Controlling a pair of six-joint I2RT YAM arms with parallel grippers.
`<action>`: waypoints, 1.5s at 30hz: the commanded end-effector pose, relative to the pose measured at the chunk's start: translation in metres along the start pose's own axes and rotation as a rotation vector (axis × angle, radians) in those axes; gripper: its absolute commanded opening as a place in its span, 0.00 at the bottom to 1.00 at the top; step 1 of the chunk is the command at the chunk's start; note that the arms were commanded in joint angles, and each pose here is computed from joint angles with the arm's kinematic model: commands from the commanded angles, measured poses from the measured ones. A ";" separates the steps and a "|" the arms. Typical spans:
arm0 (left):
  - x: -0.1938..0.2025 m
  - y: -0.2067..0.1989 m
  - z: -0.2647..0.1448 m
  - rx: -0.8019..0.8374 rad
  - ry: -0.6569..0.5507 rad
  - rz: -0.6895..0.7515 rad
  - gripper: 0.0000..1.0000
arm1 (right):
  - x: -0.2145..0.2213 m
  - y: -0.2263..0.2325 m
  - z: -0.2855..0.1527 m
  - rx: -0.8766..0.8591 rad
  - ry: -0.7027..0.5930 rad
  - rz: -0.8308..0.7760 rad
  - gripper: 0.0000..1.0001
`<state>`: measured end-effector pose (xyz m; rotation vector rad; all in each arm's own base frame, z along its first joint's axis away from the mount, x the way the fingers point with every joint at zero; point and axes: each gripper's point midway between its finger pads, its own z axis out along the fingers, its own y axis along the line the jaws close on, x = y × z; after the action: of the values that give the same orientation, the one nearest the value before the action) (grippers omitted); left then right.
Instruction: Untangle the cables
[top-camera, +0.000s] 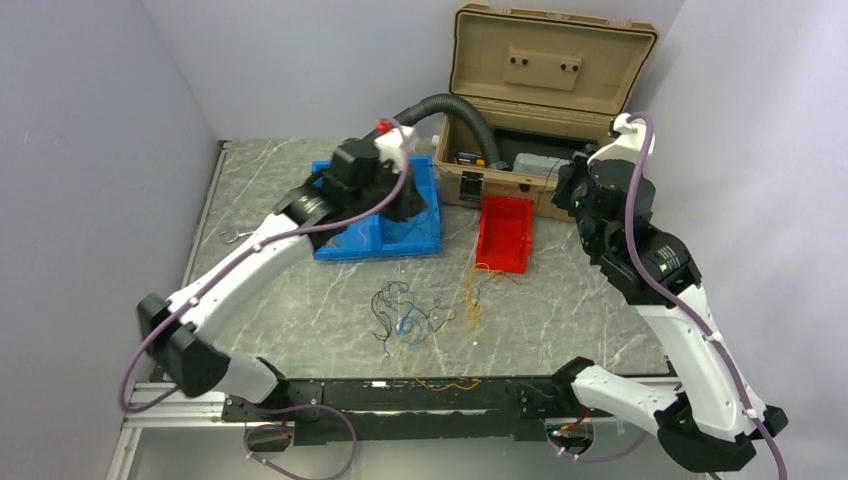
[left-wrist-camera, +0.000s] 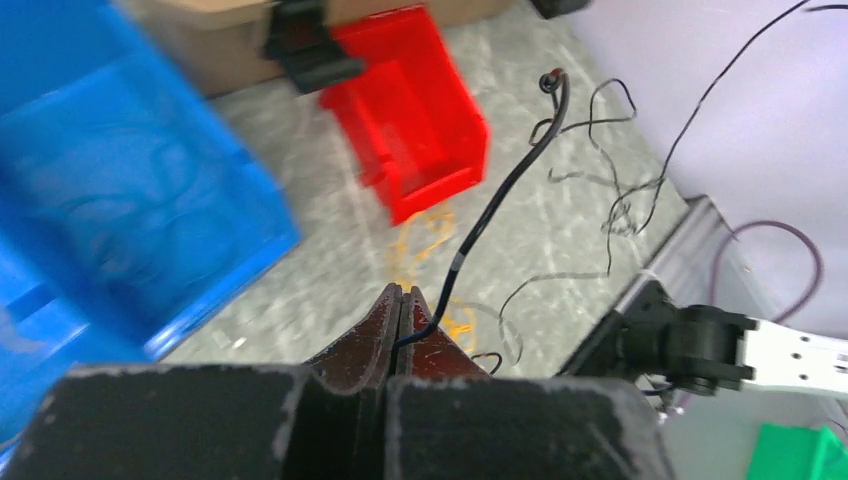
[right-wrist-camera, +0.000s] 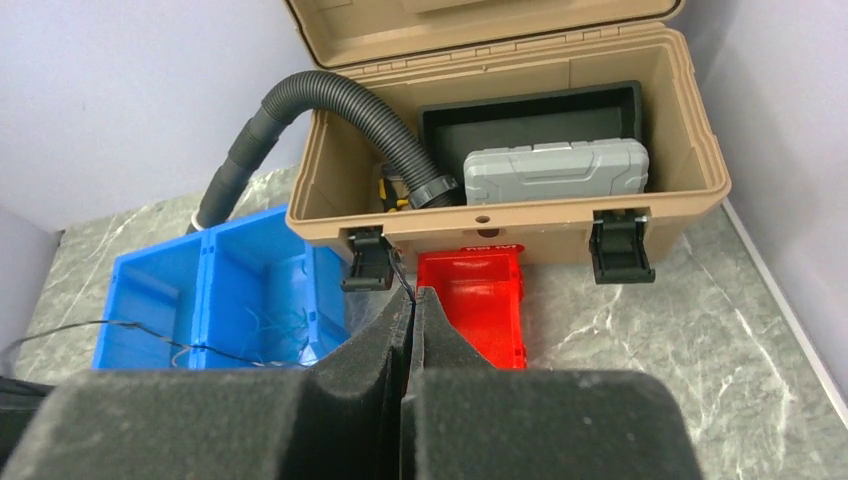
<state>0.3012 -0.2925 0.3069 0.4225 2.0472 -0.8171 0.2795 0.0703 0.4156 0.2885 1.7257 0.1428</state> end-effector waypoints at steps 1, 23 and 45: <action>-0.027 -0.068 0.029 0.210 -0.014 0.021 0.00 | -0.016 0.007 0.004 -0.008 -0.018 -0.032 0.00; 0.053 -0.045 0.199 -0.048 0.149 0.096 0.00 | 0.051 0.000 0.125 -0.019 0.211 -0.015 0.00; 0.074 -0.034 0.243 -0.130 0.084 0.125 0.00 | 0.242 -0.055 0.165 0.136 0.519 0.040 0.00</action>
<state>0.3847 -0.4672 0.1571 0.4911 2.1481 -0.5677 0.3856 0.0678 0.1549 0.3803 2.2688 0.0882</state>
